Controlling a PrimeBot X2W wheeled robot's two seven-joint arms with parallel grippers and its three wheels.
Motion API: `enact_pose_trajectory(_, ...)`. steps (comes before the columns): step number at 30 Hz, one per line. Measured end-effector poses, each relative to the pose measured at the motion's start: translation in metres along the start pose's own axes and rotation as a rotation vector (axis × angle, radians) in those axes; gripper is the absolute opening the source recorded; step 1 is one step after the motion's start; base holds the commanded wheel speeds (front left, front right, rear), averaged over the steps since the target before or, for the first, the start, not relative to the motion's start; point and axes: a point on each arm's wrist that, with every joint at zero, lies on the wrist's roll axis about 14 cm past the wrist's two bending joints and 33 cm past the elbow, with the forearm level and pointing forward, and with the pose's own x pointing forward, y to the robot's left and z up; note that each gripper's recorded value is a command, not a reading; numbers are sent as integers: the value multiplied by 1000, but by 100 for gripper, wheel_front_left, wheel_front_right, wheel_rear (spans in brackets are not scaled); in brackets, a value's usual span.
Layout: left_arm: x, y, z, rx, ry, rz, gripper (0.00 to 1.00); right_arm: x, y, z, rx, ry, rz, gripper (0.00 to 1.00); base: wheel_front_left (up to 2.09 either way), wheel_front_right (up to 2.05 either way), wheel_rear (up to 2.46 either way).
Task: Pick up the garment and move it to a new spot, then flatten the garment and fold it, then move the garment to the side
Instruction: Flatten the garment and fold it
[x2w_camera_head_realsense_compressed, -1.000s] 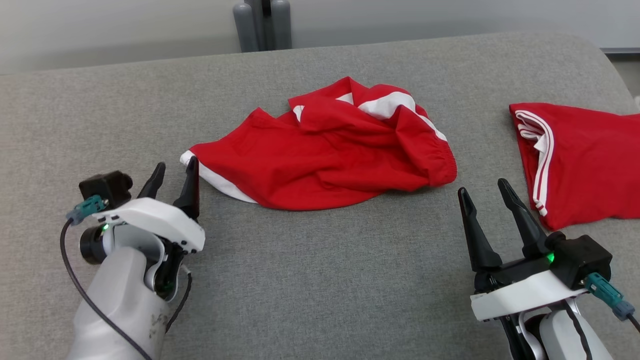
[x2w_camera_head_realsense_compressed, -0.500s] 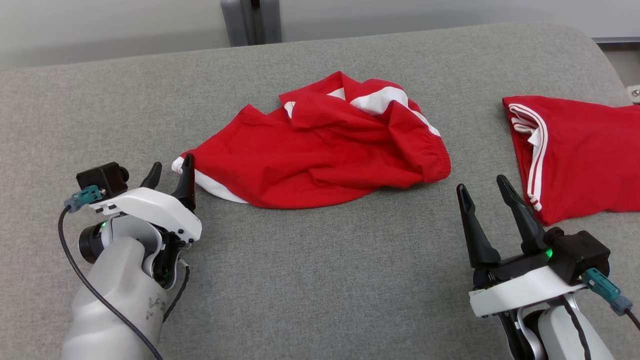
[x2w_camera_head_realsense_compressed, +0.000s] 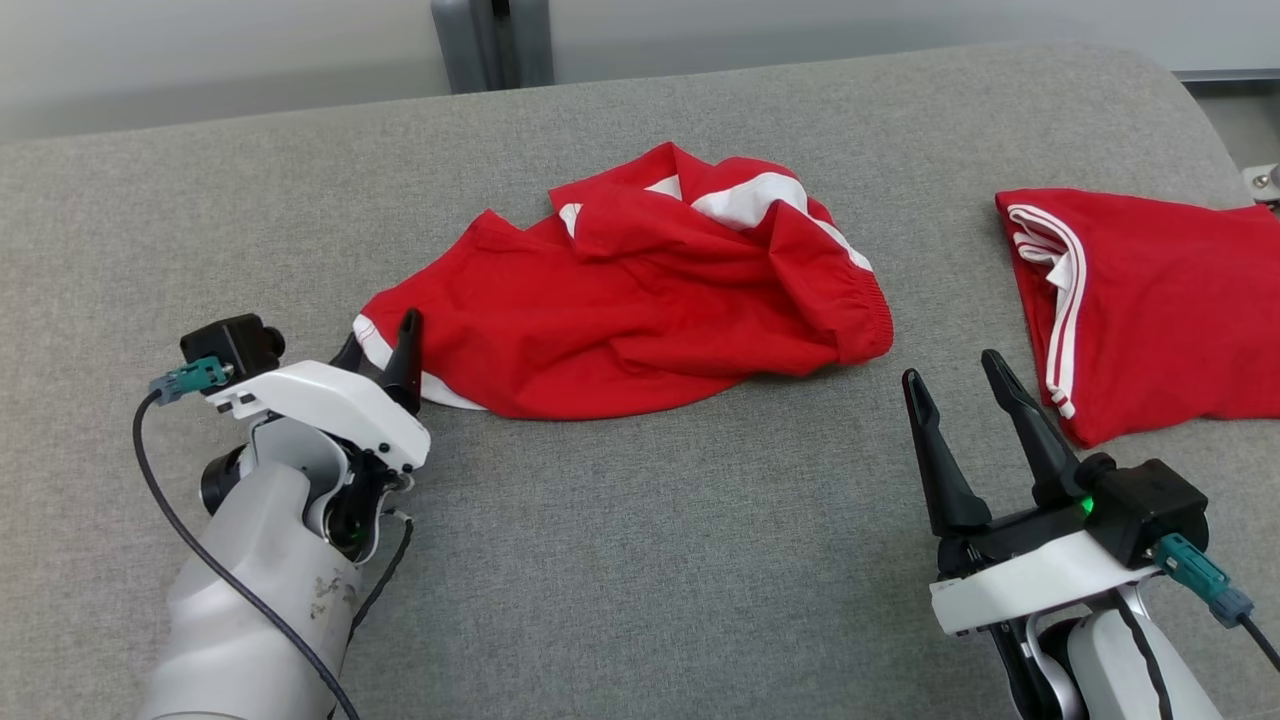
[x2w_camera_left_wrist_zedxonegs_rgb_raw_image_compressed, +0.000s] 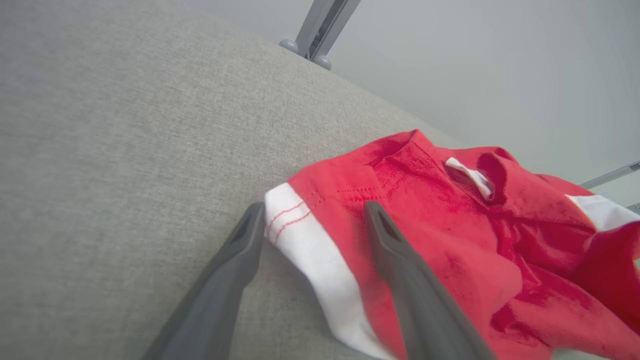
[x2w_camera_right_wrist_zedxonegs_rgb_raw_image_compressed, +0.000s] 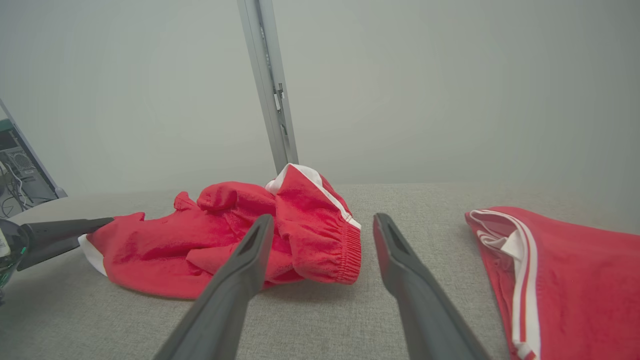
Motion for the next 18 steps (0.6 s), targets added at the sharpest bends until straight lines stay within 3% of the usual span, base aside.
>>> enact_pose_trajectory(1, 0, -3, 0, -1, 2, -10, 100, 0, 0, 0, 0, 0, 0, 100, 0, 0, 0)
enact_pose_trajectory(2, 0, -7, 0, 0, 5, -20, 47, 0, 0, 1, 0, -1, 1, 100, 0, 0, 0)
enact_pose_trajectory(3, 0, -10, 1, -1, 3, -30, 47, -1, 1, 1, 0, -2, 1, 100, 0, 0, 0)
enact_pose_trajectory(4, -1, -12, 2, -7, 0, -36, 13, -1, 1, 1, -1, -3, 2, 100, 0, 0, 0)
enact_pose_trajectory(5, -2, -14, 2, -11, -1, -42, 0, -1, 1, 2, -1, -4, 4, 100, 0, 0, 0)
enact_pose_trajectory(13, -16, -12, 21, -21, -85, -51, 0, -4, 9, 9, 1, -23, 21, 100, 0, 0, 0)
enact_pose_trajectory(18, -29, -12, 58, -60, -235, -61, 0, -8, 16, 15, 3, -37, 36, 100, 0, 0, 0)
